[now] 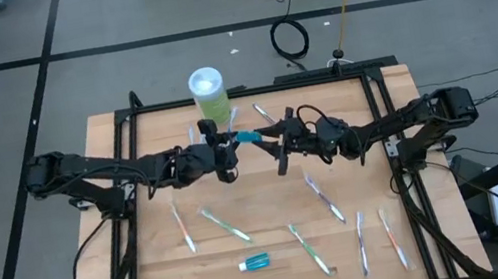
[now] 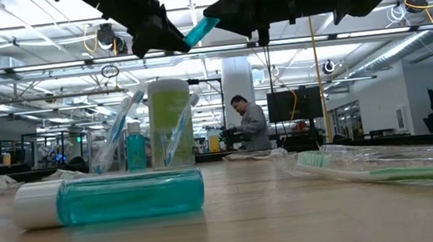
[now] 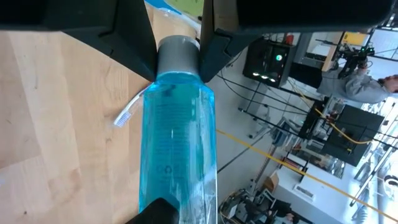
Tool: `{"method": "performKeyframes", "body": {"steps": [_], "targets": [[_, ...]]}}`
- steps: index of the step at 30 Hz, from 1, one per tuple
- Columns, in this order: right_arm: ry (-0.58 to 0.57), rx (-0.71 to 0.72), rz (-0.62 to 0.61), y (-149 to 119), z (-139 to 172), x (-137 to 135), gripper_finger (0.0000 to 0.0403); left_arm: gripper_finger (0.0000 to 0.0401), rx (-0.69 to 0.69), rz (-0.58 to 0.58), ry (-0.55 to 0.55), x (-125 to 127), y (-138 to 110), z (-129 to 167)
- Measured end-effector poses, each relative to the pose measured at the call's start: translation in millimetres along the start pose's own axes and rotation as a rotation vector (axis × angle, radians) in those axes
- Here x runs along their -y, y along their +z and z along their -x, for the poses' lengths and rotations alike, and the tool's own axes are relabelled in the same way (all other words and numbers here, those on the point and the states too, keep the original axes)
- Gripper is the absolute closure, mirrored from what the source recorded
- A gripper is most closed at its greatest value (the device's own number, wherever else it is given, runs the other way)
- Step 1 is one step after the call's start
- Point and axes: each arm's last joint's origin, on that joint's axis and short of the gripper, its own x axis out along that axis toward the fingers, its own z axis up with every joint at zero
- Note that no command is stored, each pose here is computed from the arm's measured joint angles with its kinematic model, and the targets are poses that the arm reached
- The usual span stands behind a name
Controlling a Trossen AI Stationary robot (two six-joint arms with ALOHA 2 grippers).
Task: Pick & Place toothbrushing station
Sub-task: Put the left mouthwash into the transparent organizer
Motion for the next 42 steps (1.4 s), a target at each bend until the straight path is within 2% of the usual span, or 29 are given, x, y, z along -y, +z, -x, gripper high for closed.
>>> {"method": "performKeyframes", "body": {"steps": [5, 12, 22, 27, 42], "targets": [[0.000, 0.007, 0.001, 1, 0, 0, 0.0296, 0.0286, 0.016, -0.004, 0.022, -2, 2, 0], [-0.004, 0.005, 0.000, 1, 0, 0, 0.0295, 0.0257, 0.015, 0.010, 0.053, -4, 3, 0], [-0.008, -0.007, 0.005, 0, 0, 0, 0.0298, 0.0191, -0.001, 0.045, 0.097, -6, 3, 0], [-0.094, -0.053, 0.072, -6, 1, 2, 0.0297, 0.0165, -0.012, 0.083, 0.111, -6, 3, 0], [-0.110, -0.026, 0.133, 6, 5, 3, 0.0303, 0.0155, -0.018, 0.118, 0.113, 2, 8, 7]]}}
